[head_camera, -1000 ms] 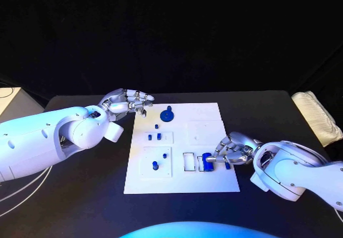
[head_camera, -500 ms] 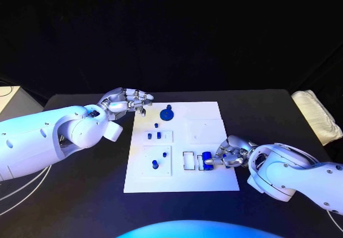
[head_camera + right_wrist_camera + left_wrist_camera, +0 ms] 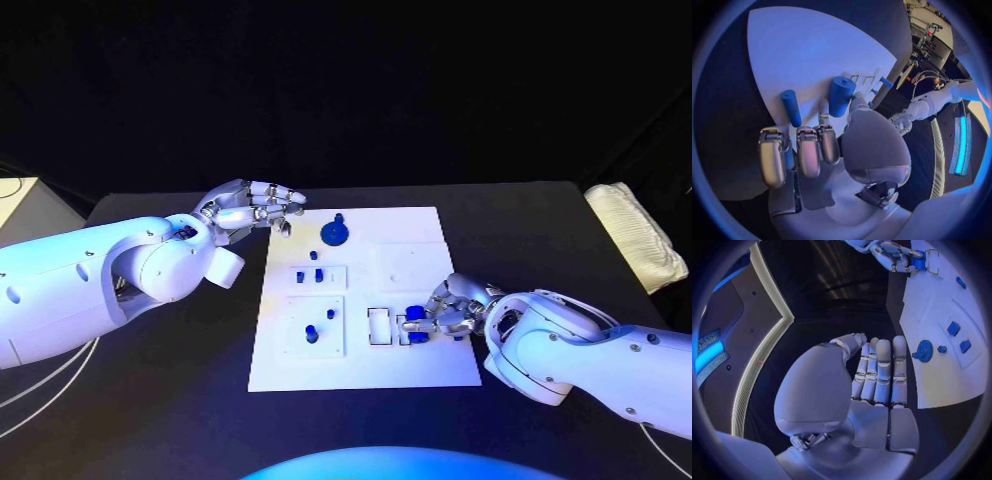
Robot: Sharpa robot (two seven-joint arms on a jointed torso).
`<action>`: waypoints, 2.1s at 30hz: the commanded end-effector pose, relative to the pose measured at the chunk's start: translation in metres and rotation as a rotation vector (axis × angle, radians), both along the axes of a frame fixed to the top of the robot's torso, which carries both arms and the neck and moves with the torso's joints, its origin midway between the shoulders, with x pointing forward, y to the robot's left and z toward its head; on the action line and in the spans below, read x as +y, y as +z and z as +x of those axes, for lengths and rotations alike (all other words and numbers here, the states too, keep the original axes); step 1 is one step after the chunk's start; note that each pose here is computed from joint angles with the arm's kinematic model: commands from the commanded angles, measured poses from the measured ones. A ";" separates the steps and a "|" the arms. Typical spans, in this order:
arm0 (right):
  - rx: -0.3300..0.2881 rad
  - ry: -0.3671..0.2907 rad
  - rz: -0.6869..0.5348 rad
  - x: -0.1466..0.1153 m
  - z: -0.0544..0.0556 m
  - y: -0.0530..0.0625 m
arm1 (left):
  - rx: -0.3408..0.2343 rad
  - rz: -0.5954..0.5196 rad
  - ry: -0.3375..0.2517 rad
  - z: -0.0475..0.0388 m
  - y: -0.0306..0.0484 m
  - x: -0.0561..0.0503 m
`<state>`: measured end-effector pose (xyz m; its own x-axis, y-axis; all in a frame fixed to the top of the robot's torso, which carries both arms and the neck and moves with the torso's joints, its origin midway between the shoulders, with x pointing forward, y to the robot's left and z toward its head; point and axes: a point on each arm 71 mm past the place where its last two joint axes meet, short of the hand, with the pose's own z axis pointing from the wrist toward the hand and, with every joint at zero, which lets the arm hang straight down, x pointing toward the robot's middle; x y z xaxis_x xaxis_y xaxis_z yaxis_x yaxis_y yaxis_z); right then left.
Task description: Assemble the parts on the task board
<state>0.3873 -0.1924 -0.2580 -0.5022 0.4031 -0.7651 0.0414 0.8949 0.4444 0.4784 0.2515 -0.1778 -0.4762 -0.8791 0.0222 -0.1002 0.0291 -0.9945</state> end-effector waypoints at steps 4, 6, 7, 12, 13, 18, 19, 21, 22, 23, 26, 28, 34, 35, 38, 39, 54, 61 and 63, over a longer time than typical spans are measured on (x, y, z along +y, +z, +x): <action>0.033 -0.013 -0.040 -0.002 -0.004 -0.009 | -0.003 -0.008 -0.019 -0.0006 0.0008 -0.002; 0.030 -0.022 -0.030 -0.002 -0.004 -0.009 | -0.003 -0.007 -0.018 -0.0005 0.0007 -0.002; 0.029 -0.027 -0.022 -0.002 -0.005 -0.008 | -0.003 -0.007 -0.017 -0.0005 0.0007 -0.002; 0.031 -0.051 0.025 -0.003 -0.008 -0.005 | -0.002 -0.006 -0.016 -0.0003 0.0006 -0.002; 0.031 -0.055 0.036 -0.002 -0.008 -0.004 | -0.002 -0.006 -0.015 -0.0003 0.0006 -0.002; 0.026 -0.072 0.094 -0.001 -0.009 0.007 | -0.002 -0.006 -0.015 0.0000 0.0005 -0.002; 0.025 -0.075 0.105 0.000 -0.009 0.010 | -0.002 -0.005 -0.015 0.0001 0.0004 -0.002; 0.026 -0.079 0.122 0.000 -0.009 0.015 | -0.001 -0.005 -0.015 0.0002 0.0004 -0.002; 0.027 -0.082 0.135 0.001 -0.009 0.018 | -0.001 -0.005 -0.015 0.0002 0.0004 -0.002; 0.029 -0.083 0.143 0.001 -0.009 0.020 | -0.001 -0.005 -0.015 0.0002 0.0003 -0.002; 0.039 -0.084 0.158 0.003 -0.010 0.024 | -0.001 -0.005 -0.015 0.0004 0.0003 -0.002; 0.049 -0.083 0.166 0.005 -0.011 0.025 | -0.001 -0.006 -0.016 0.0003 0.0003 -0.002; 0.069 -0.080 0.176 0.008 -0.011 0.025 | -0.001 -0.005 -0.015 0.0003 0.0003 -0.002; 0.071 -0.080 0.178 0.009 -0.012 0.025 | -0.001 -0.005 -0.015 0.0002 0.0003 -0.002; 0.080 -0.074 0.183 0.014 -0.012 0.025 | 0.000 -0.005 -0.015 0.0002 0.0003 -0.002; 0.083 -0.072 0.184 0.015 -0.011 0.025 | 0.000 -0.005 -0.016 0.0002 0.0003 -0.002; 0.102 -0.061 0.214 0.037 -0.010 0.018 | 0.004 -0.006 -0.023 -0.0004 0.0002 -0.003; 0.140 -0.035 0.182 0.040 -0.010 0.014 | 0.006 -0.004 -0.021 -0.0005 0.0002 -0.002; 0.144 -0.032 0.176 0.041 -0.010 0.014 | 0.006 -0.004 -0.020 -0.0005 0.0001 -0.002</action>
